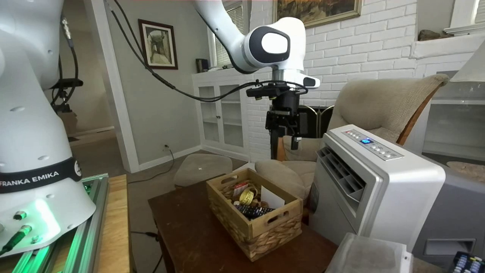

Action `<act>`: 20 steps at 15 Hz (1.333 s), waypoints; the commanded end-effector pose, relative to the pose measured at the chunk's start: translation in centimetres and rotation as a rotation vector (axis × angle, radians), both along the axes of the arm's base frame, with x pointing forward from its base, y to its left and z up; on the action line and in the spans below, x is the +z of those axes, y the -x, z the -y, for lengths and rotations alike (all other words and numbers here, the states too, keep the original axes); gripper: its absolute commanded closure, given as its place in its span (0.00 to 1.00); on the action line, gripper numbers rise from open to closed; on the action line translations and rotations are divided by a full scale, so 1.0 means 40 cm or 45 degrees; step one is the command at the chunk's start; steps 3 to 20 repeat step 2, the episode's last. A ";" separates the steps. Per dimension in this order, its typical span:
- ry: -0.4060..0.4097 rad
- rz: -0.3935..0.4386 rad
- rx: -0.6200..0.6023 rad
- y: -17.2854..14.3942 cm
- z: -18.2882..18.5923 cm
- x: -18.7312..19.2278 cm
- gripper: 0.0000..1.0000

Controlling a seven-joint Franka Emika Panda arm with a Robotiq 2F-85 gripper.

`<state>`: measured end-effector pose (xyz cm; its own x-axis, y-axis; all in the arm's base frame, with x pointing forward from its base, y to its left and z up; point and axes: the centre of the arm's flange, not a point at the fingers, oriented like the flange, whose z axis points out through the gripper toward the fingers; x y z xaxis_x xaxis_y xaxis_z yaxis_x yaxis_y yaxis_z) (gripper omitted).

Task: Turn the basket to the left, then turn on the air cooler, and finally put one remote in the basket

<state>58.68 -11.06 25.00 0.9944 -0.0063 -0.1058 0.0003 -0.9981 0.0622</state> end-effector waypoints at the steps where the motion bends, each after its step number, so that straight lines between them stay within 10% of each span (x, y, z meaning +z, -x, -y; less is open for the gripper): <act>1: -0.006 0.001 -0.017 -0.002 0.002 -0.004 0.00; 20: -0.009 0.001 -0.029 -0.004 0.004 -0.007 0.00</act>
